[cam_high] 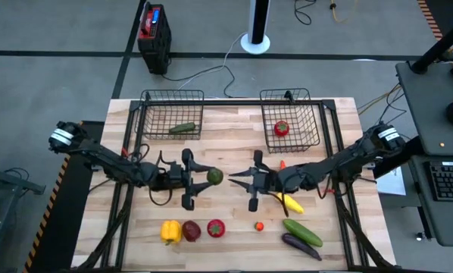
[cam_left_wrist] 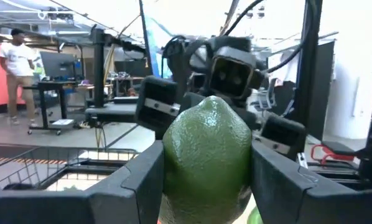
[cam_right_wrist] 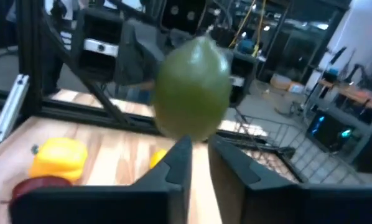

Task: Sort produce into baskets
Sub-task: Put the green lime into the right black wire basket, then put the orange carrot into the left black wire basket

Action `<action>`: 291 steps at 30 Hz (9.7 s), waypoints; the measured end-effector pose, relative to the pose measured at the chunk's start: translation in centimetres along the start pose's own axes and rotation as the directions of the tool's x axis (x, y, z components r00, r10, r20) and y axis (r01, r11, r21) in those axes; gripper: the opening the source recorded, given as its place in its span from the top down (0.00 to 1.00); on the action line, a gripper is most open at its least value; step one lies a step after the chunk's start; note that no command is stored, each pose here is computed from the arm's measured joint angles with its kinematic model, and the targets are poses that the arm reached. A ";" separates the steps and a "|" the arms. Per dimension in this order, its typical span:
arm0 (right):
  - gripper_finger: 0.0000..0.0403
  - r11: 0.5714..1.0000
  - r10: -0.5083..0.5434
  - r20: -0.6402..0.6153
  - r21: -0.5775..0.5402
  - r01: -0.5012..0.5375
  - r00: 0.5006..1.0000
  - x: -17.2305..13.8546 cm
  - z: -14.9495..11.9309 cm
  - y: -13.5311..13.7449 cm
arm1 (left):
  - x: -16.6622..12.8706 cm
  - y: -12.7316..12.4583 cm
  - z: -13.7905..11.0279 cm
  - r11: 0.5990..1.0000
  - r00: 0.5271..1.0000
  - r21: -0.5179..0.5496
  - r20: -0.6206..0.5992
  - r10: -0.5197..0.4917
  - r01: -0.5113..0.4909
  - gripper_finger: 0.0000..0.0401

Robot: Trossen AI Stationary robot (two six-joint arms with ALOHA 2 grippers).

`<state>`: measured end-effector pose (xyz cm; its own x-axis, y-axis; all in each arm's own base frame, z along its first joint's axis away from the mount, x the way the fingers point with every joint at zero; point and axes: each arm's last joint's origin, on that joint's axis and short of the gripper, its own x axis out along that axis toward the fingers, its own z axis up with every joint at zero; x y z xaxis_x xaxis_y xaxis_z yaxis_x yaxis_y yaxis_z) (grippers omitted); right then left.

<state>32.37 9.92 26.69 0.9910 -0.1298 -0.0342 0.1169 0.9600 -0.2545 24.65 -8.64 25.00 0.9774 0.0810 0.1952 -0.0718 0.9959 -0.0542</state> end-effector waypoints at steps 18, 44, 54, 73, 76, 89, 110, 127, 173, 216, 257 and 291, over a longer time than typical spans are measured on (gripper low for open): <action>0.19 0.986 0.024 -0.013 0.163 -0.022 1.000 2.1 0.3 -0.5 | 0.5 0.5 0.6 0.999 0.998 -0.024 0.059 0.032 -0.030 0.55; 0.49 0.995 0.001 0.010 0.102 -0.002 1.000 4.2 1.2 -1.2 | 0.5 0.6 0.6 0.998 0.997 -0.012 0.057 0.058 -0.057 0.48; 0.50 0.994 -0.003 -0.045 0.110 0.008 0.999 3.9 1.1 -1.7 | 0.5 0.8 0.5 0.992 0.991 -0.019 0.046 0.123 -0.122 0.34; 0.50 0.847 -0.377 -0.507 0.150 0.510 0.775 -1.9 1.0 -9.2 | -0.2 1.1 -0.3 0.985 0.977 0.044 -0.126 0.173 -0.169 0.27; 0.50 0.753 -0.416 -0.625 0.170 0.635 0.660 -3.2 1.0 -12.6 | -0.2 1.1 -0.4 0.985 0.976 0.033 -0.131 0.172 -0.170 0.27; 0.50 0.580 -0.212 -0.948 0.072 0.812 0.236 -6.0 -3.6 -24.1 | -0.2 1.1 -0.4 0.984 0.975 0.030 -0.131 0.179 -0.177 0.27; 0.50 0.507 -0.037 -0.999 -0.046 0.860 -0.032 -7.2 -10.0 -29.6 | -0.3 1.2 -0.8 0.978 0.963 0.049 -0.168 0.211 -0.205 0.27; 0.48 0.541 0.002 -0.995 -0.087 0.836 -0.105 -6.1 -13.5 -30.5 | -0.3 1.3 -0.9 0.976 0.960 0.049 -0.178 0.217 -0.212 0.27; 0.36 0.553 -0.037 -0.998 -0.064 0.831 -0.053 -6.1 -12.7 -30.7 | -0.5 1.3 -1.6 0.975 0.946 0.044 -0.237 0.221 -0.217 0.27; 0.35 0.729 0.266 -0.916 0.396 0.558 0.301 -5.7 -0.9 -7.2 | -0.8 1.7 0.9 0.891 0.553 0.399 -0.703 0.448 -0.216 0.27; 0.29 0.541 0.228 -0.963 0.250 0.803 0.147 -5.9 -14.2 -3.7 | -0.7 1.7 0.8 0.887 0.551 0.405 -0.699 0.456 -0.221 0.27; 0.71 0.784 0.065 -0.876 0.341 0.520 0.477 -1.8 -9.6 -3.4 | 0.1 0.3 0.4 0.918 0.701 0.376 -0.621 0.350 -0.126 0.27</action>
<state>29.53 4.48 18.39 0.4228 -0.2175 -0.8797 0.6289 0.7694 0.1120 24.63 -8.31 25.43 0.7839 0.3815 -0.4899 -0.2634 0.9188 0.2940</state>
